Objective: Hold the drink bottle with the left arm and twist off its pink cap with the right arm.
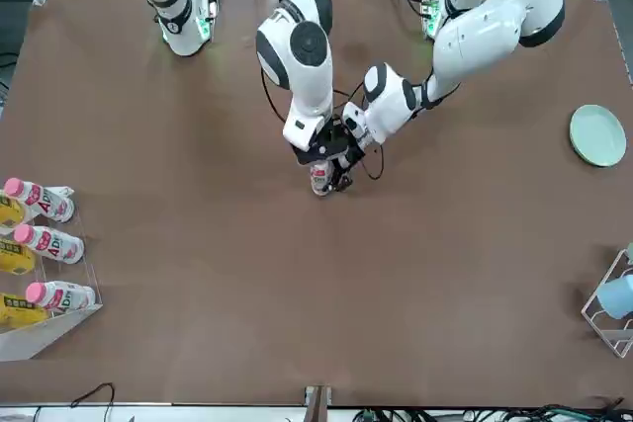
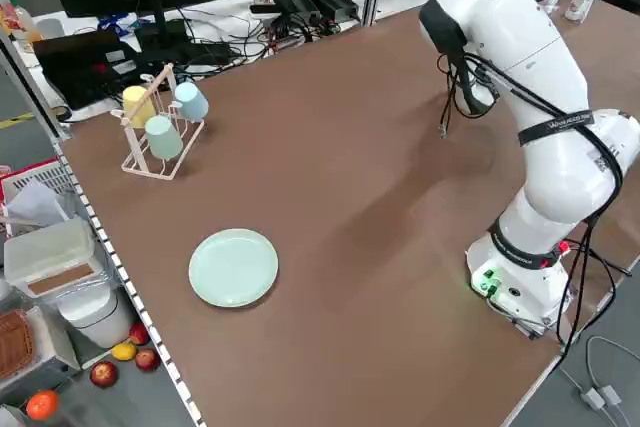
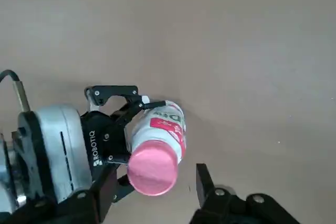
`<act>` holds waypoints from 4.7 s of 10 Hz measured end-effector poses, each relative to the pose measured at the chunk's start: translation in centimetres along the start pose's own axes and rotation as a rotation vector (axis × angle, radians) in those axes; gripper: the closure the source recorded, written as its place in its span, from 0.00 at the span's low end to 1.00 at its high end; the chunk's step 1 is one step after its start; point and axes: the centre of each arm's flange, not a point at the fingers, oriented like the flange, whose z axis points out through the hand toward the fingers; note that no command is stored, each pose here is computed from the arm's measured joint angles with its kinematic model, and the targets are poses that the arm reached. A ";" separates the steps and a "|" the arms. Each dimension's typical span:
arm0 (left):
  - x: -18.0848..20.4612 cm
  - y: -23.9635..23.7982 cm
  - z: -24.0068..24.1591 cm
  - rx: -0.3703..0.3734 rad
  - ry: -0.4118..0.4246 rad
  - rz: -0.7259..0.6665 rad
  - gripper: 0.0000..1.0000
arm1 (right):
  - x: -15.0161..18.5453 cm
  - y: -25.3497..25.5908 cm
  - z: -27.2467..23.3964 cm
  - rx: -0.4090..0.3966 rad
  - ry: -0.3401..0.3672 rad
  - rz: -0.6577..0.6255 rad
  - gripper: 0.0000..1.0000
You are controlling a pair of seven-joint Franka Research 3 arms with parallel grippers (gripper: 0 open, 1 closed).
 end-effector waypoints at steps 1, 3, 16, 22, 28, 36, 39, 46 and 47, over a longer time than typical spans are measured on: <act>0.0 0.0 0.0 0.000 0.000 0.000 0.34 | 0.1 -0.1 0.3 0.004 0.002 0.002 0.32; 0.0 0.0 0.0 0.000 0.000 0.000 0.38 | 0.1 -0.1 0.6 0.003 0.000 0.002 0.34; 0.0 0.0 0.0 0.000 0.001 0.000 0.38 | 0.2 0.1 0.6 0.002 -0.002 -0.002 0.57; -0.1 0.0 0.0 -0.003 0.007 0.011 0.38 | 0.1 -0.1 0.6 0.002 -0.002 -0.130 0.57; -0.2 0.0 0.0 -0.002 0.008 0.013 0.38 | 0.0 -0.2 0.6 0.000 -0.001 -0.374 0.57; -0.2 0.0 0.0 -0.002 0.008 0.015 0.38 | 0.0 -0.2 0.6 -0.002 -0.004 -0.675 0.57; -0.2 0.0 0.0 -0.002 0.008 0.015 0.38 | 0.0 -0.2 0.6 -0.003 -0.004 -0.724 0.57; -0.3 0.0 0.0 -0.004 0.013 0.029 0.38 | -0.3 -0.5 0.6 -0.014 -0.007 -0.990 0.57; -0.3 0.0 0.0 -0.004 0.013 0.029 0.38 | -0.3 -0.5 0.6 -0.016 -0.007 -1.002 0.57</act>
